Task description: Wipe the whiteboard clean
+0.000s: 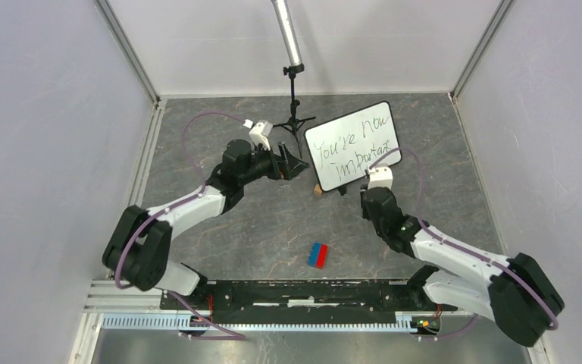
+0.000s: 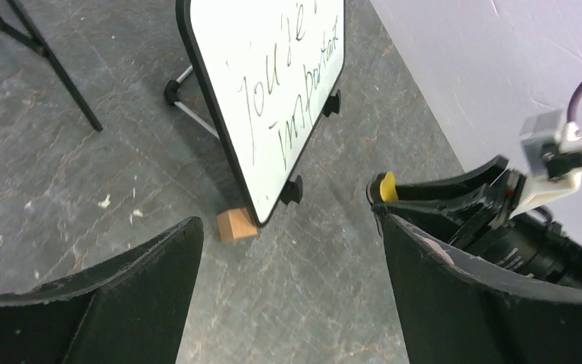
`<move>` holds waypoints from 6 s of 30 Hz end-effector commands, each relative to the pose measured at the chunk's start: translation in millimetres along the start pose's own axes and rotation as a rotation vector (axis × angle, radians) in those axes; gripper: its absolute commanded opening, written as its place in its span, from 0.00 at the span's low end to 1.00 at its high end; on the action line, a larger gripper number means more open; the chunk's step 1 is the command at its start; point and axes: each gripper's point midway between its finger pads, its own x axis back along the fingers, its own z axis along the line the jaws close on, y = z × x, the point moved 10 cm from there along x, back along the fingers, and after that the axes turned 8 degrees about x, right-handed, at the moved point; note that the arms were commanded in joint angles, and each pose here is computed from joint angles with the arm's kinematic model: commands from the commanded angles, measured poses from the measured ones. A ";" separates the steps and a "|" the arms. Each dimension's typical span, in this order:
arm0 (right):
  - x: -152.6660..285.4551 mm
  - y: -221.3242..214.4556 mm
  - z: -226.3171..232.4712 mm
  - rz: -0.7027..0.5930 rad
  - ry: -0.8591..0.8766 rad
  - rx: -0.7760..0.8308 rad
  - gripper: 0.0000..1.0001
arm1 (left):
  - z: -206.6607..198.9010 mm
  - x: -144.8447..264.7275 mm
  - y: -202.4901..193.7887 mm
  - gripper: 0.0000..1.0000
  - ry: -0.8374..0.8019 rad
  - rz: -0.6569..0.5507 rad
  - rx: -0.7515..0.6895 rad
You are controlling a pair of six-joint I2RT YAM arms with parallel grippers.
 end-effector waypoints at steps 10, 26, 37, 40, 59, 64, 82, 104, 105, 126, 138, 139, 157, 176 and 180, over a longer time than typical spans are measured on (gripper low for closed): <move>-68.4 170.7 23.7 -0.699 0.274 0.064 0.06 | 28.9 -81.9 70.7 0.71 -0.211 -0.223 -0.043; -108.0 172.3 46.8 -0.657 0.354 0.177 0.21 | 50.0 -107.8 65.9 0.57 -0.183 -0.126 -0.112; -114.8 166.0 45.7 -0.593 0.322 0.196 0.65 | 56.6 -119.3 51.6 0.52 -0.220 -0.092 -0.085; -116.7 161.3 44.8 -0.577 0.309 0.200 0.64 | 56.5 -119.2 50.3 0.49 -0.221 -0.089 -0.084; -124.7 154.0 42.4 -0.552 0.268 0.243 0.60 | 56.8 -122.3 45.2 0.19 -0.234 -0.072 -0.108; -129.2 153.7 42.9 -0.540 0.259 0.249 0.55 | 57.4 -121.5 44.7 0.11 -0.229 -0.074 -0.119; -122.0 137.2 86.7 -0.497 0.374 0.348 0.13 | 58.8 -121.9 42.4 0.02 -0.229 -0.069 -0.128; -148.4 114.7 25.4 -0.305 0.158 0.151 0.09 | 62.1 -119.0 38.1 0.02 -0.212 -0.036 -0.153; -145.9 115.6 31.9 -0.309 0.168 0.179 0.09 | 62.1 -119.2 38.5 0.02 -0.212 -0.037 -0.155; -146.5 103.4 32.3 -0.218 0.059 0.194 0.07 | 61.4 -118.6 39.1 0.02 -0.207 -0.030 -0.167; -139.6 102.9 44.8 -0.229 0.117 0.198 0.08 | 61.5 -120.1 39.5 0.02 -0.210 -0.026 -0.162; -135.6 102.8 54.2 -0.243 0.141 0.209 0.08 | 61.6 -120.5 39.6 0.02 -0.209 -0.027 -0.162; -132.3 72.5 27.8 -0.287 0.066 -0.091 0.08 | 61.0 -120.7 38.4 0.02 -0.218 -0.014 -0.162; -137.4 108.8 68.5 -0.387 0.209 0.110 0.08 | 58.4 -125.0 35.9 0.02 -0.231 0.003 -0.158; -138.9 123.3 78.6 -0.432 0.208 0.091 0.09 | 58.7 -124.8 34.8 0.02 -0.229 0.009 -0.161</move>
